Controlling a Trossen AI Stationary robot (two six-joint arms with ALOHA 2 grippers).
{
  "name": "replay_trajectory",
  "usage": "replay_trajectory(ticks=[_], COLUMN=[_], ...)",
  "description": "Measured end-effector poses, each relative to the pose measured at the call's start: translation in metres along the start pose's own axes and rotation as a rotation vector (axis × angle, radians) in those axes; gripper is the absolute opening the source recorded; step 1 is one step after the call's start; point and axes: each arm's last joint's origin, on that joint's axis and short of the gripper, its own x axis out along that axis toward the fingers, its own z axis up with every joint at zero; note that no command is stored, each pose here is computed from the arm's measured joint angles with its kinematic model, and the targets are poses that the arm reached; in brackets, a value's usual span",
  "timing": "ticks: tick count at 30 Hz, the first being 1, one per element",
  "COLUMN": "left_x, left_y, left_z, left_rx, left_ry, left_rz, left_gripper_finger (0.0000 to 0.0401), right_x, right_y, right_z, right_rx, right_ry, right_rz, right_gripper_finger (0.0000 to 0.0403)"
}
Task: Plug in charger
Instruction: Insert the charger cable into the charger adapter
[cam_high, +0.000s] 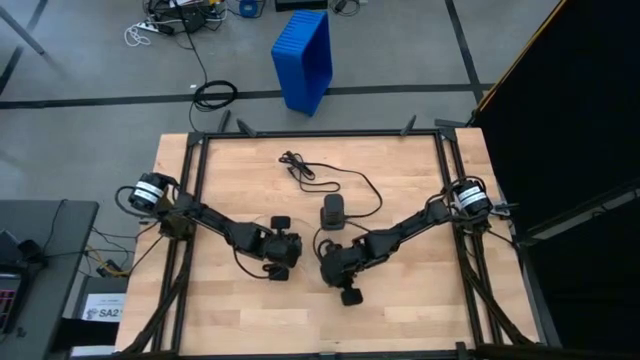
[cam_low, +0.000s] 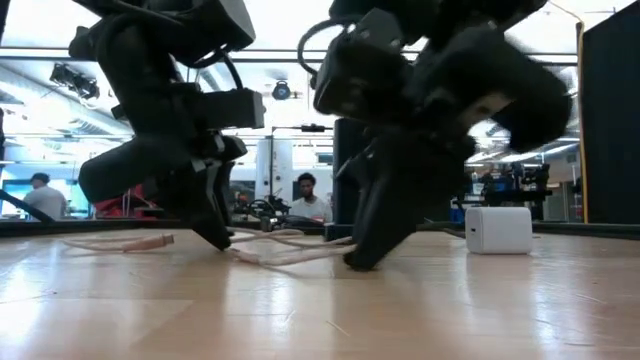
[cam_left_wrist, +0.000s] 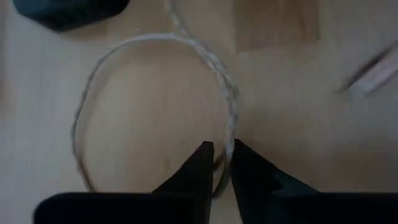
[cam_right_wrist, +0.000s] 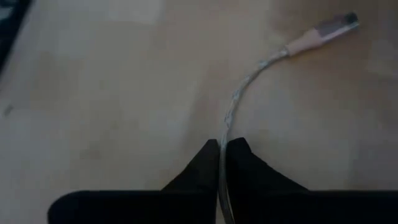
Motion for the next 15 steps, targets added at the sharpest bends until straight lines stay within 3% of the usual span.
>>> replay_trajectory(ticks=[8,15], left_x=[-0.014,-0.057], left_y=[0.006,0.017], left_z=[-0.004,-0.004], left_rx=[0.001,-0.063], left_ry=[0.037,-0.191], left_rz=[-0.018,-0.04], left_gripper_finger=[0.0018,0.0028], right_x=[-0.019,-0.041], right_y=[0.015,0.027], right_z=[0.015,0.028], right_rx=[-0.101,-0.189], right_ry=[-0.086,-0.177], right_rz=[0.01,0.046], right_gripper_finger=[0.0,0.0])
